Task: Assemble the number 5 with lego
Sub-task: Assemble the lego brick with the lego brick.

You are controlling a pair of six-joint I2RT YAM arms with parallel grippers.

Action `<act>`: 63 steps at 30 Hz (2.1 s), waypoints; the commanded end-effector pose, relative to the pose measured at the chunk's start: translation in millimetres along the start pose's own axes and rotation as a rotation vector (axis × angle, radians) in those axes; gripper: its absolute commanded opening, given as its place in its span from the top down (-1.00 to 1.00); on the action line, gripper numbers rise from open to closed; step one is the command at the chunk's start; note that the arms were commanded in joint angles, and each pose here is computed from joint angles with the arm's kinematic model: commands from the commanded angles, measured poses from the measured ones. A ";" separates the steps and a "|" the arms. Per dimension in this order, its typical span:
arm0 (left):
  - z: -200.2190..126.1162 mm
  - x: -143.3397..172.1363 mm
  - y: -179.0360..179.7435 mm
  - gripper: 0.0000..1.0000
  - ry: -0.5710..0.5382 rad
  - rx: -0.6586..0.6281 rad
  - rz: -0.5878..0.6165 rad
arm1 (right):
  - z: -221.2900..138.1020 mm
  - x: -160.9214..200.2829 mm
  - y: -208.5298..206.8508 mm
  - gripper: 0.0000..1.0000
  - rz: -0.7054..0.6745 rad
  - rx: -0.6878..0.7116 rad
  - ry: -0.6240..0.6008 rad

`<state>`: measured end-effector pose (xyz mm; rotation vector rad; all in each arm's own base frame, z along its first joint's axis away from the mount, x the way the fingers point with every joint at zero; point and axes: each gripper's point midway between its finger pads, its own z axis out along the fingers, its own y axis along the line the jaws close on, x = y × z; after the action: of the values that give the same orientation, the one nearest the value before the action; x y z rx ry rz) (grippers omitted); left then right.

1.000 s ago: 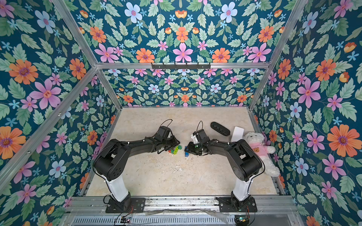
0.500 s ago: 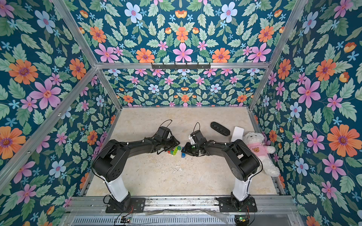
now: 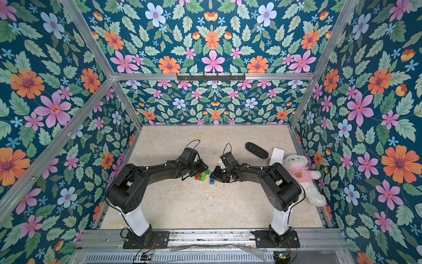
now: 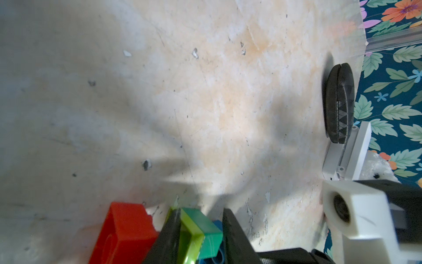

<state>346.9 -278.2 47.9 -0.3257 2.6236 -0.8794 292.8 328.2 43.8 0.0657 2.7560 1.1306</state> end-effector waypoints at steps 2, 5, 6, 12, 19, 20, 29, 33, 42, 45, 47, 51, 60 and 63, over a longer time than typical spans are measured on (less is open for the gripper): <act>-2.5 0.8 1.7 0.35 0.000 -0.012 0.014 | 3.5 -3.3 5.5 0.35 -0.025 0.005 -0.001; -2.4 0.9 1.9 0.40 -0.001 -0.011 0.010 | 5.3 -3.5 9.4 0.34 -0.033 -0.004 0.005; -2.5 1.0 1.1 0.43 0.000 -0.007 0.009 | 6.4 -2.3 11.3 0.35 -0.037 -0.009 0.009; -1.4 2.9 4.0 0.50 0.004 -0.013 0.011 | 10.4 -1.1 2.6 0.35 -0.066 0.047 0.019; -0.8 2.5 5.6 0.51 0.002 -0.016 0.007 | 10.4 -1.0 -16.8 0.39 -0.076 0.144 0.018; -0.8 2.7 5.2 0.52 0.002 -0.015 0.009 | 10.7 -0.1 -18.2 0.40 -0.081 0.150 0.022; 0.1 4.4 7.9 0.56 0.009 -0.022 0.014 | 9.4 -3.6 -29.3 0.42 -0.145 0.207 0.054; 0.0 3.8 7.4 0.60 0.008 -0.022 0.016 | 7.1 -5.8 -31.8 0.50 -0.182 0.189 0.071; 1.1 4.4 9.1 0.62 0.011 -0.028 0.016 | 8.7 -2.6 -27.0 0.56 -0.204 0.118 0.096; 1.8 5.1 10.0 0.62 0.014 -0.031 0.017 | 8.2 -0.7 -27.2 0.56 -0.221 0.113 0.101; 1.9 4.6 10.2 0.62 0.011 -0.032 0.019 | 9.2 0.4 -28.4 0.56 -0.240 0.113 0.108; 3.3 3.8 11.4 0.62 0.009 -0.035 0.019 | 12.5 4.1 -31.8 0.56 -0.252 0.112 0.134; 3.4 2.0 12.4 0.64 0.003 -0.040 0.018 | 13.5 10.3 -38.1 0.56 -0.271 0.121 0.161; 3.4 1.5 12.4 0.64 0.000 -0.042 0.021 | 12.3 10.5 -37.4 0.57 -0.267 0.120 0.162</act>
<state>352.4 -272.8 44.2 -0.3272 2.6028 -0.8428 304.2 333.9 37.1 -0.4005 2.7060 1.0930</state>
